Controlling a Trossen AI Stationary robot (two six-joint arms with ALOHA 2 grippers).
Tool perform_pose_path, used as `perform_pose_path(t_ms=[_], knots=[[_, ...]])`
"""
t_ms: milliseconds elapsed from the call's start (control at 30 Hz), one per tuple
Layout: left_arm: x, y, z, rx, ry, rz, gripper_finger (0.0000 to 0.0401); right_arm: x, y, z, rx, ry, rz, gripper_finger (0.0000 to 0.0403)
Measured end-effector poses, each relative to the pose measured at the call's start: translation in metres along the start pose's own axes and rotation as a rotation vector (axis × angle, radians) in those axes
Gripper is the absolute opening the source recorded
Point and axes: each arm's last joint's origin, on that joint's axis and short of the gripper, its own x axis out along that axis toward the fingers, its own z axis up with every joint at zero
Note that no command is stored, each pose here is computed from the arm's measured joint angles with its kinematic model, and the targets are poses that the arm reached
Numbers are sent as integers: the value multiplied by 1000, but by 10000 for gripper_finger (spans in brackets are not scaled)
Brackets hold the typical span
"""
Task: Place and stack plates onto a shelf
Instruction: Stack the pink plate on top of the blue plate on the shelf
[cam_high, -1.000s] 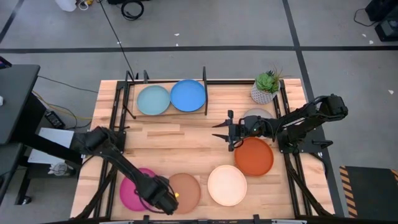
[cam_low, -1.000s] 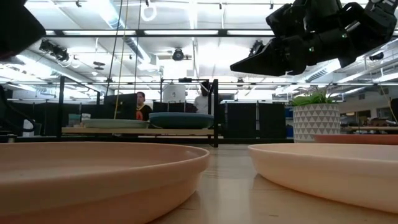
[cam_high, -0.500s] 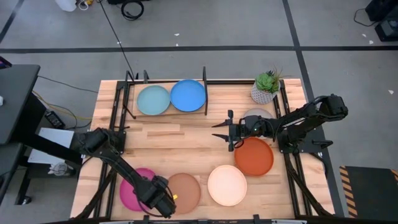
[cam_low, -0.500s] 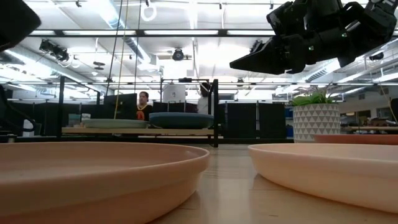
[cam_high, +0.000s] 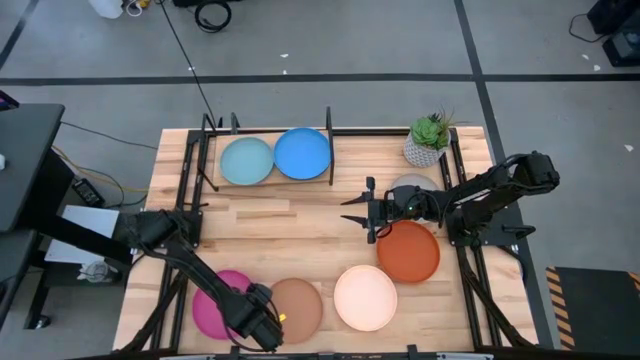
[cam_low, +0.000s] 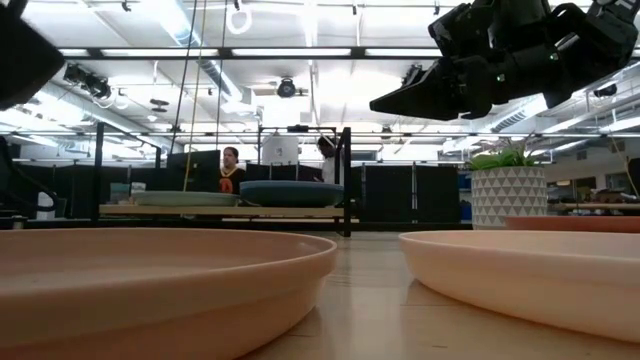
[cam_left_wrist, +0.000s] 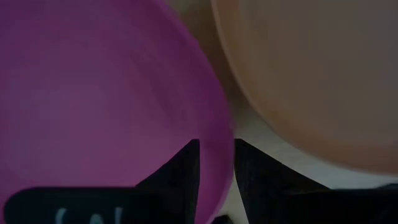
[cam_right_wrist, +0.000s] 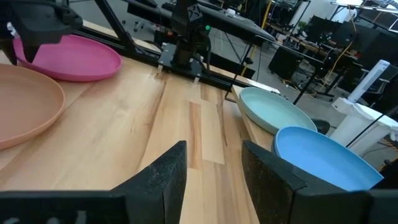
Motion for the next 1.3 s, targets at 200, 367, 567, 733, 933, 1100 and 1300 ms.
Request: perform_pose_path(t_ms=[200, 367, 567, 733, 933, 1100, 1300], knots=[[2, 1, 0, 17, 11, 22, 80, 0, 0, 0, 0, 0, 0, 159], [1, 5, -1, 17, 62, 68, 16, 0, 0, 0, 0, 0, 0, 159], [-26, 11, -2, 51, 44, 83, 16, 0, 0, 0, 0, -1, 0, 159], [-64, 19, 10, 112, -66, 43, 16, 0, 0, 0, 1, -1, -1, 159], [-83, 23, 35, 415, -92, 28, 16, 0, 0, 0, 12, 3, 1, 159], [-86, 33, 64, 721, -62, 180, 15, 0, 1, -3, 29, 25, 9, 159], [-99, 33, 99, 953, -60, 180, 17, 0, 3, -7, 59, 78, 20, 159]])
